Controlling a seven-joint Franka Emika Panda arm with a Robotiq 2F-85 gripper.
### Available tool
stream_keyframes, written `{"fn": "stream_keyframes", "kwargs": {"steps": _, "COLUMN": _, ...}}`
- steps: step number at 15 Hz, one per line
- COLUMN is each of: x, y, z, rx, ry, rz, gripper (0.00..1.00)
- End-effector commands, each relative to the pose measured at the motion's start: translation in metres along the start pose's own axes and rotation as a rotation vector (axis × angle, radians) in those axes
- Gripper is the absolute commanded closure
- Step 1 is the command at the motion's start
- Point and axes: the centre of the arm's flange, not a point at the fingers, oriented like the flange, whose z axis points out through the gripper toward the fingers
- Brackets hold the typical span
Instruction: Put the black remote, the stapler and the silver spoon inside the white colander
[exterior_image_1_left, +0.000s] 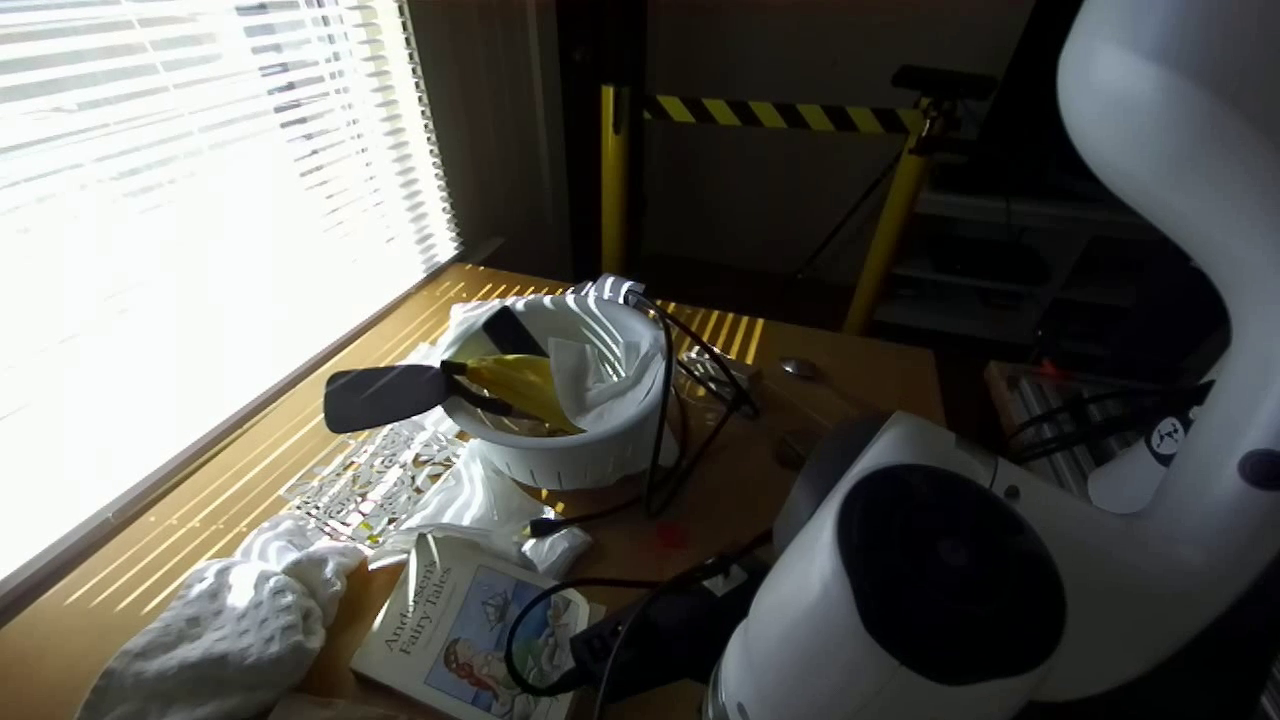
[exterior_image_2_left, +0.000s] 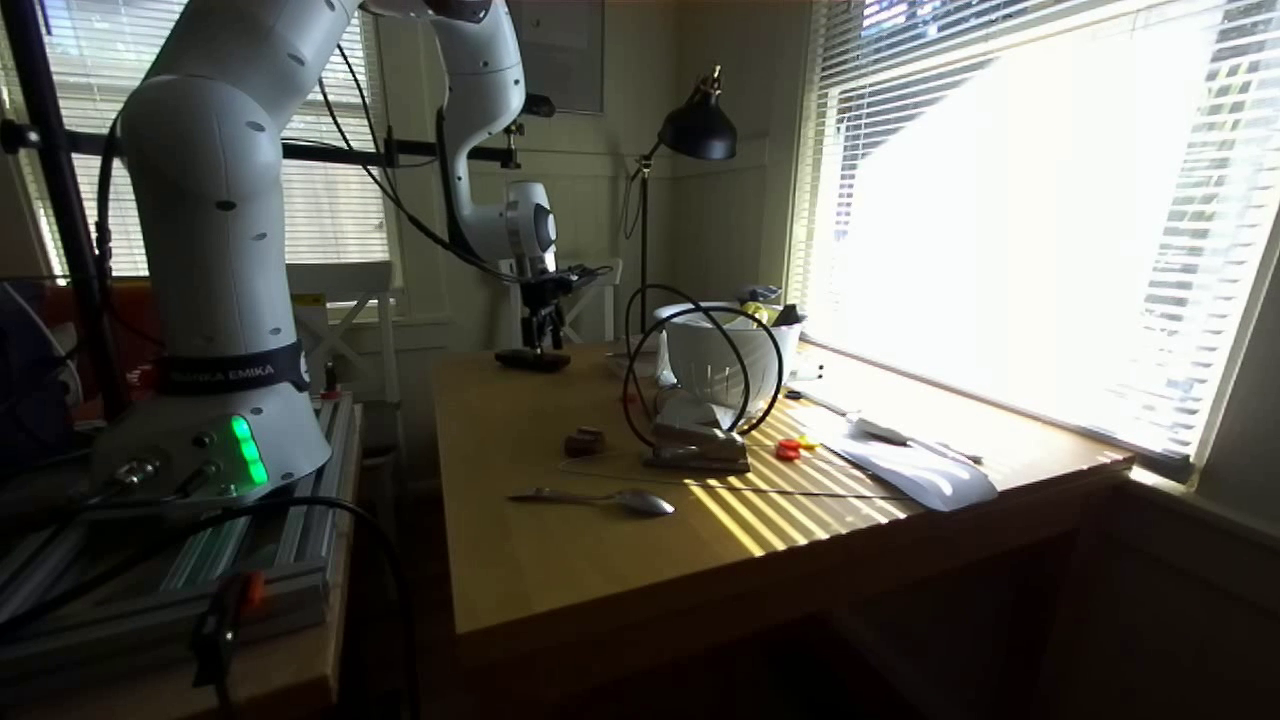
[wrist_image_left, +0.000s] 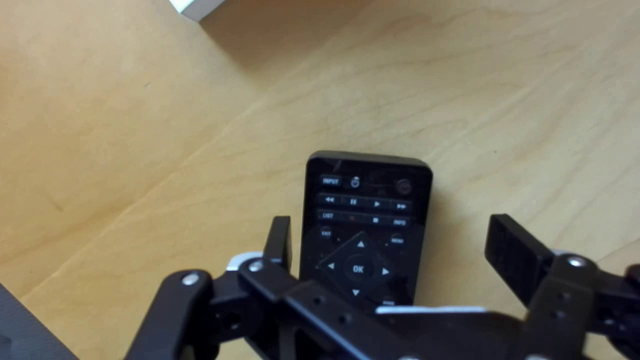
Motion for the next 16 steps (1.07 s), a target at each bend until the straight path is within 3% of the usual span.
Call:
{"fn": "stream_keyframes", "kwargs": {"steps": 1, "x": 0.009, "y": 0.014, "z": 0.019, "rx": -0.006, "ry": -0.008, "rz": 0.008, "gripper": 0.0}}
{"fn": "stream_keyframes", "kwargs": {"steps": 2, "x": 0.01, "y": 0.018, "z": 0.023, "rx": -0.005, "ry": -0.012, "rz": 0.01, "gripper": 0.02}}
{"fn": "stream_keyframes", "kwargs": {"steps": 4, "x": 0.012, "y": 0.024, "z": 0.029, "rx": 0.0, "ry": -0.016, "rz": 0.013, "gripper": 0.26}}
{"fn": "stream_keyframes", "kwargs": {"steps": 9, "x": 0.019, "y": 0.025, "z": 0.013, "rx": 0.008, "ry": -0.056, "rz": 0.052, "gripper": 0.62}}
{"fn": "stream_keyframes", "kwargs": {"steps": 12, "x": 0.014, "y": 0.016, "z": -0.011, "rx": 0.019, "ry": -0.097, "rz": 0.121, "gripper": 0.64}}
{"fn": "stream_keyframes", "kwargs": {"steps": 16, "x": -0.034, "y": -0.009, "z": -0.058, "rx": -0.026, "ry": -0.169, "rz": 0.352, "gripper": 0.64}}
